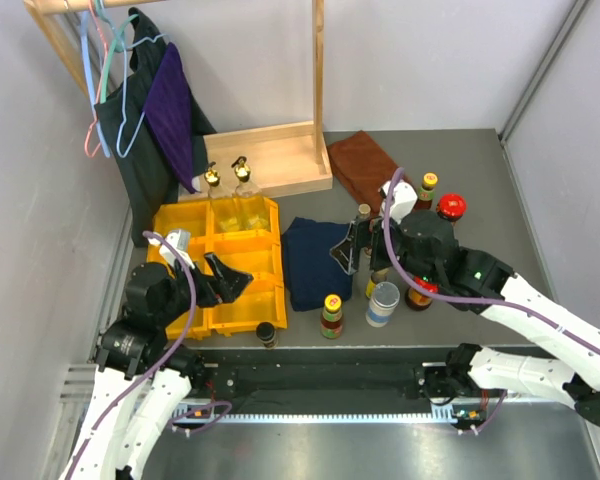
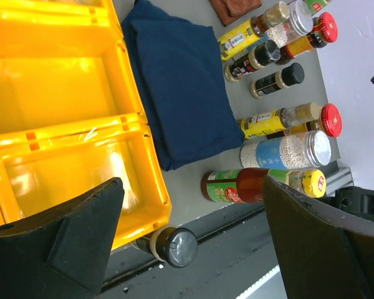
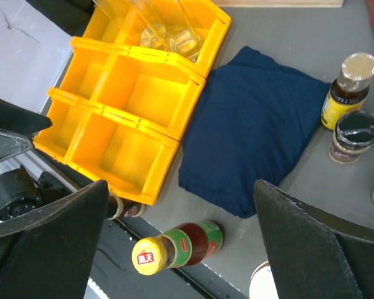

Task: Organize the condiment bottles
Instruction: Pick up the bottle from the center of the board.

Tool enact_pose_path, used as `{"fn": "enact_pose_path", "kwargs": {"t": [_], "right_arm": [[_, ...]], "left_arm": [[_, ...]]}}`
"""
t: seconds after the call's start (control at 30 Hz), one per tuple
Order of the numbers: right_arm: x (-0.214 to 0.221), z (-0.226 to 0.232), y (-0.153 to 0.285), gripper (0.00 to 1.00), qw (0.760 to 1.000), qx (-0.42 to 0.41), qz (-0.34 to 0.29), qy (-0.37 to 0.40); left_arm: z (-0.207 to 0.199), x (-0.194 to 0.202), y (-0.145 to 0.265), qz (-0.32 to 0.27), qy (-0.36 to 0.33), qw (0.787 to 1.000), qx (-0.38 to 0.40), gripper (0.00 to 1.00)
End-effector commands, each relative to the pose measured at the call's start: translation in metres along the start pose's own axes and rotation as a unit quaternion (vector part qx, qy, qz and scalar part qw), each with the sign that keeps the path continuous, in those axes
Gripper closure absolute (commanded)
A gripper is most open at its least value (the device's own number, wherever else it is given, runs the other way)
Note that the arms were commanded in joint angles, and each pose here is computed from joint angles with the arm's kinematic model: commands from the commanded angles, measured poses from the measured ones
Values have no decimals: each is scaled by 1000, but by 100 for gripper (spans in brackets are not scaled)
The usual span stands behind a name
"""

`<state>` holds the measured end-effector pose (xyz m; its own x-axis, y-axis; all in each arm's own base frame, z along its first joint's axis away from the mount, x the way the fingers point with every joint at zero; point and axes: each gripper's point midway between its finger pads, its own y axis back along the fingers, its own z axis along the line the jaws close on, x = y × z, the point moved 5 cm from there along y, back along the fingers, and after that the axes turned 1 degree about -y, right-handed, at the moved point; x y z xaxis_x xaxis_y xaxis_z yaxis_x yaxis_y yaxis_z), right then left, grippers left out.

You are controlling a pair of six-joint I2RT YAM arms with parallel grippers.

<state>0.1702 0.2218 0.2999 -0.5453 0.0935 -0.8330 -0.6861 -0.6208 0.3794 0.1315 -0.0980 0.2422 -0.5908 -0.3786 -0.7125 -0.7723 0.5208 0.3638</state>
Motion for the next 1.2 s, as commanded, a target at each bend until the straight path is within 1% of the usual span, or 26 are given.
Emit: {"fn": "enact_pose_path", "kwargs": {"t": [0.0,0.13,0.23,0.27,0.33,0.37,0.43,0.47,0.5,0.53,0.57,0.6,0.63,0.67,0.7,0.83,0.9,0.93,1.03,1.17], "right_arm": [[1,4,4,1,1000,-7,2,-16],[7,1,2,1,1000,-5,4,-19],[10,-1,0,1,1000,0,9,-15],[10,-2,-3,1,1000,4,11,-14],[12,-3,-5,1,1000,8,13,-11],[10,-3,-5,1,1000,11,12,-11],[10,-4,-6,1,1000,18,15,-9],[8,-5,-5,1,1000,22,12,-9],[8,-5,-5,1,1000,24,10,-10],[8,-6,-6,1,1000,27,10,-8],[5,-7,-5,1,999,33,4,-8],[4,-7,-5,1,999,37,4,-7],[4,-8,-5,1,999,40,6,-5],[1,-7,-4,1,999,41,2,-6],[0,-8,-4,1,999,45,1,-5],[-4,-9,-3,1,999,54,-5,-2],[-4,-11,-2,1,998,61,-4,-1],[-4,-12,-1,1,998,63,-4,1],[-1,-17,1,1,997,73,-1,5],[-1,-21,2,1,997,81,-7,15]], "left_arm": [[4,4,-2,9,36,999,-17,5],[6,4,-10,6,50,999,-20,7],[6,0,-16,6,51,998,-23,7],[9,0,-21,16,51,998,-30,7],[7,-6,-28,12,43,999,-30,7],[7,-4,-37,29,41,998,-33,7],[4,-12,-46,21,26,999,-42,7],[-2,-7,-59,43,11,998,-43,6],[-14,-14,-62,39,-9,998,-38,6],[-11,-21,-70,14,-28,996,-79,5],[-14,-16,-83,32,-47,994,-98,5],[-36,-17,-85,37,-80,993,-84,3],[-39,-16,-88,42,-94,990,-97,3],[-37,-16,-97,45,-105,985,-127,3],[-45,-21,-95,48,-115,984,-126,3],[-48,-25,-93,54,-122,981,-139,3],[-45,-18,-87,63,-119,979,-150,3],[-38,-11,-81,82,-122,976,-164,3],[-31,4,-59,105,-106,974,-170,3],[-30,28,-35,153,-83,975,-135,6]]}}
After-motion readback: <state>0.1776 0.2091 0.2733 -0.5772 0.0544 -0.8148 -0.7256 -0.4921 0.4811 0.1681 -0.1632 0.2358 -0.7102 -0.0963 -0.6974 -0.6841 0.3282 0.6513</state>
